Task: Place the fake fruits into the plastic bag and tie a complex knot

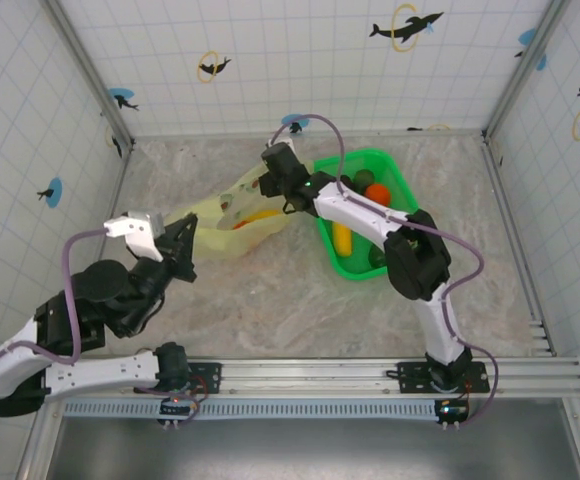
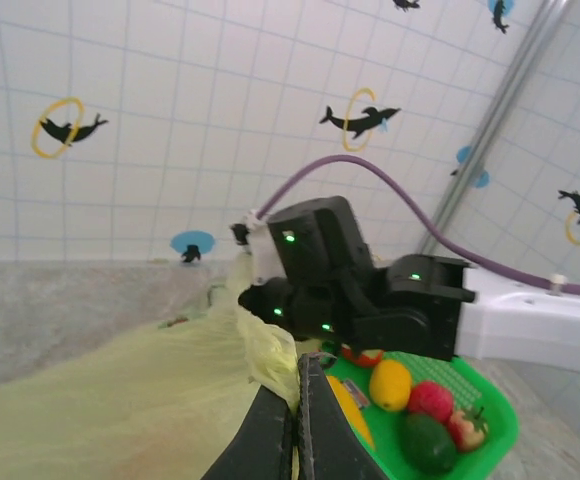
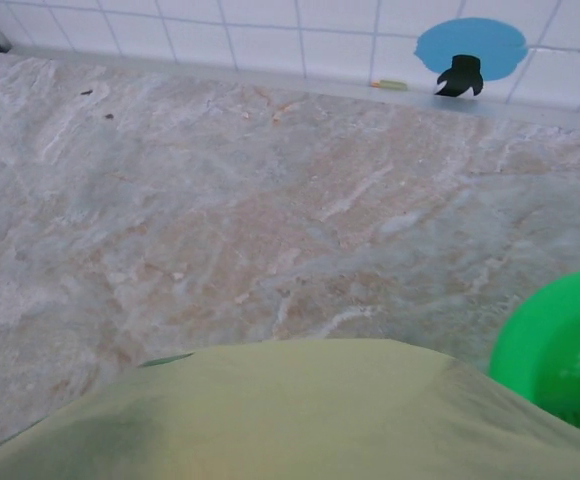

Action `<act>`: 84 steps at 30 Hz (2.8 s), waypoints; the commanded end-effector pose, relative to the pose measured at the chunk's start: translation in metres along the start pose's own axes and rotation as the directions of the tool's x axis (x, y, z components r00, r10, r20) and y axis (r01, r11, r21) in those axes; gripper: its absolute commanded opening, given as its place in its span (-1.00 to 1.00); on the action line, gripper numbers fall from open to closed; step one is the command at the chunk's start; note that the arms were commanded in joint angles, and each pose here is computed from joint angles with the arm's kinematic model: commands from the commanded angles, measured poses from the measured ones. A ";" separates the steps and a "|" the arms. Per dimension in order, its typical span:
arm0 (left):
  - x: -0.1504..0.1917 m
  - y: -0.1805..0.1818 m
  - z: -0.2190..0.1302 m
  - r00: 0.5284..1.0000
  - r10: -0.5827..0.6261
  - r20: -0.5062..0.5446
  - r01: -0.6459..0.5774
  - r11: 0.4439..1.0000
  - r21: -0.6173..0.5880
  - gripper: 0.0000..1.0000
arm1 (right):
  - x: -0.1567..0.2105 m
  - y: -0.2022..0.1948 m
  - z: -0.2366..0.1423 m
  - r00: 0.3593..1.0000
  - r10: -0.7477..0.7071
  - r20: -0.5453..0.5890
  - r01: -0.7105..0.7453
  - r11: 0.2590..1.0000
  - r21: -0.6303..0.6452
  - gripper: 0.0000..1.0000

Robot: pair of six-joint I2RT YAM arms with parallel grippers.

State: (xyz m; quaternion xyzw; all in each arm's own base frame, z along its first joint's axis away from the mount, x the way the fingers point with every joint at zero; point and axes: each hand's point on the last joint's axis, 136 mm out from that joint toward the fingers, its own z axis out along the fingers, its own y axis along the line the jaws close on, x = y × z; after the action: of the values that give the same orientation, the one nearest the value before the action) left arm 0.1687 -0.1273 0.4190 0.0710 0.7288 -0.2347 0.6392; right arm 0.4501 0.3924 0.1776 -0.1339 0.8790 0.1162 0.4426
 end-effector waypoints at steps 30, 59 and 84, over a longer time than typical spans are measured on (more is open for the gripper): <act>0.015 0.046 0.169 0.946 -0.228 -0.231 0.231 0.973 -0.013 -1.00 | 0.125 -0.020 -0.128 0.912 0.053 -0.408 -0.139 0.973 -0.183 0.08; 0.034 -0.017 0.175 0.837 -0.280 -0.471 0.492 0.762 0.421 -1.00 | 0.015 -0.031 -0.097 0.937 0.301 -0.176 -0.341 0.897 -0.281 0.37; 0.034 0.023 0.252 0.831 -0.356 -0.427 0.484 0.841 0.242 -1.00 | -0.035 0.027 -0.125 0.914 0.293 -0.281 -0.405 0.631 -0.661 -0.11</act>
State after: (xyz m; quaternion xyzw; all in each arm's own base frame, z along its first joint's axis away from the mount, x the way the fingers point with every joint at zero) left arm 0.3952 -0.2227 0.3723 0.0676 0.7768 -0.4751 0.4076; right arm 0.3839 0.3773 0.2335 -0.1045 0.8556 0.4343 0.2616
